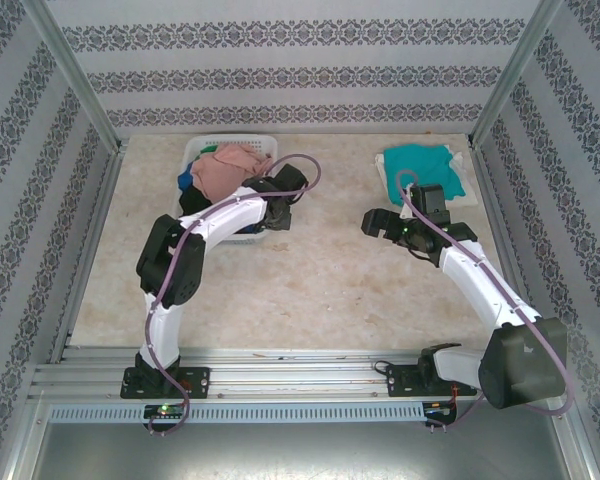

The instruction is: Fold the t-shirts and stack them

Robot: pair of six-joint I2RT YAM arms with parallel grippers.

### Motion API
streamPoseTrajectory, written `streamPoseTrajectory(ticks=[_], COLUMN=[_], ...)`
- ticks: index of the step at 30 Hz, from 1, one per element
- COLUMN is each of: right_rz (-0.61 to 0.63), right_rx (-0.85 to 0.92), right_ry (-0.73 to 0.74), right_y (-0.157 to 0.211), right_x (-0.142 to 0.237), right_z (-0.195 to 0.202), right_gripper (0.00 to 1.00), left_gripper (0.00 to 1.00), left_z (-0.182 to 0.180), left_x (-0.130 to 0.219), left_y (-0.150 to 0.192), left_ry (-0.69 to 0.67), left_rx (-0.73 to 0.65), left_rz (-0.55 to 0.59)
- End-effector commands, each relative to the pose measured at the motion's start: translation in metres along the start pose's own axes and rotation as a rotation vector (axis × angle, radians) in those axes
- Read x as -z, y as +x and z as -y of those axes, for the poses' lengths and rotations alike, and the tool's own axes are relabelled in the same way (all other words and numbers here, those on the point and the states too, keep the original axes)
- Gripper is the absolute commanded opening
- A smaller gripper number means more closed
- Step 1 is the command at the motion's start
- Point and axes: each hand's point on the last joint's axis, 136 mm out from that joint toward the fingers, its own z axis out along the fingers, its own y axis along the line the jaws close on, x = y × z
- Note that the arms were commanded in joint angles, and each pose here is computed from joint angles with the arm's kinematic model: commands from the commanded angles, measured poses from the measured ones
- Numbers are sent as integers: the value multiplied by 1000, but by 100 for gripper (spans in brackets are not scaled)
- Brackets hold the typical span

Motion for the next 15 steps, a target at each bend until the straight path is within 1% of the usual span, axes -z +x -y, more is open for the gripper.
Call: streamPoseTrajectory(ticks=[1, 5, 6, 7, 10, 12, 15], right_rz=[13, 16, 20, 23, 27, 29, 33], right_rx=[6, -1, -3, -5, -10, -15, -17], right_ry=[-16, -4, 0, 2, 7, 9, 11], right_y=[-1, -3, -3, -4, -7, -8, -9], right_x=[0, 0, 0, 0, -1, 0, 0], right_z=[1, 4, 5, 5, 6, 6, 6], right_gripper=[98, 98, 98, 98, 98, 98, 98], left_gripper=[6, 3, 2, 1, 0, 0, 0], left_z=[-43, -94, -104, -110, -138, -162, -192], left_x=[10, 3, 1, -2, -9, -13, -22], left_y=[-17, -28, -32, -37, -50, -57, -62], left_ry=[-33, -91, -76, -61, -117, -166, -186], left_rx=[-52, -44, -50, -74, -133, -117, -94], left_rz=[39, 50, 54, 67, 100, 90, 74])
